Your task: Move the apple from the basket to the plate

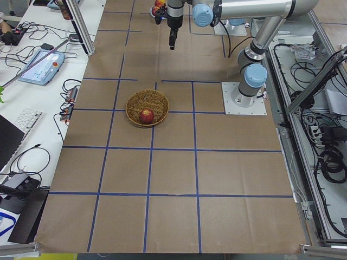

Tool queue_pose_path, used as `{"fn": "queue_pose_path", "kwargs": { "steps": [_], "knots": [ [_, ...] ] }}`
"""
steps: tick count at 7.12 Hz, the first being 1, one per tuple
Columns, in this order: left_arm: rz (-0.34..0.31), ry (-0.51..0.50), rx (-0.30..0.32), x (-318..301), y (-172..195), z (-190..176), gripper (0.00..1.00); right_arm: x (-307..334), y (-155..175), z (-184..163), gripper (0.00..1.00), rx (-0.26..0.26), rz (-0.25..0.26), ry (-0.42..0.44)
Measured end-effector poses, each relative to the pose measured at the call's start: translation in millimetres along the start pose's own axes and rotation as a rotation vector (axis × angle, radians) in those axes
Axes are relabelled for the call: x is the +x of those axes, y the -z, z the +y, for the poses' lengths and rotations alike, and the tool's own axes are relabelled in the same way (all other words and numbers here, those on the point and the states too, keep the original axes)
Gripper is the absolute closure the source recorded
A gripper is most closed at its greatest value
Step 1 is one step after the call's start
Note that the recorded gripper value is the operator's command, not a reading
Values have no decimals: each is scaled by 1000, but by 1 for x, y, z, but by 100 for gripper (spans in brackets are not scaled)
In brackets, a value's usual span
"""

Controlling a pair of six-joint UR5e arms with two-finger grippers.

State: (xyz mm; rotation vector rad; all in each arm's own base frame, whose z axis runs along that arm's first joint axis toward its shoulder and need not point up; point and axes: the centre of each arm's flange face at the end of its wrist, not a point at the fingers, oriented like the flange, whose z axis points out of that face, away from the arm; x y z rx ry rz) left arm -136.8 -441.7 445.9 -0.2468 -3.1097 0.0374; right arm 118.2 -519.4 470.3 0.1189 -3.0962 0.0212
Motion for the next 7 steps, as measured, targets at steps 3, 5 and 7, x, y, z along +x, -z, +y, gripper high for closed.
{"fn": "queue_pose_path", "kwargs": {
  "steps": [3, 5, 7],
  "knots": [
    [-2, -2, 7, 0, 3, 4, 1, -4, 16, 13, 0, 29, -1, -9],
    [-2, -2, 5, 0, 2, 3, 2, -4, 18, 16, 0, 34, -2, -11],
    [-1, -2, 4, 1, 1, 3, 1, -4, 19, 16, 0, 35, -2, -11]
  ]
}}
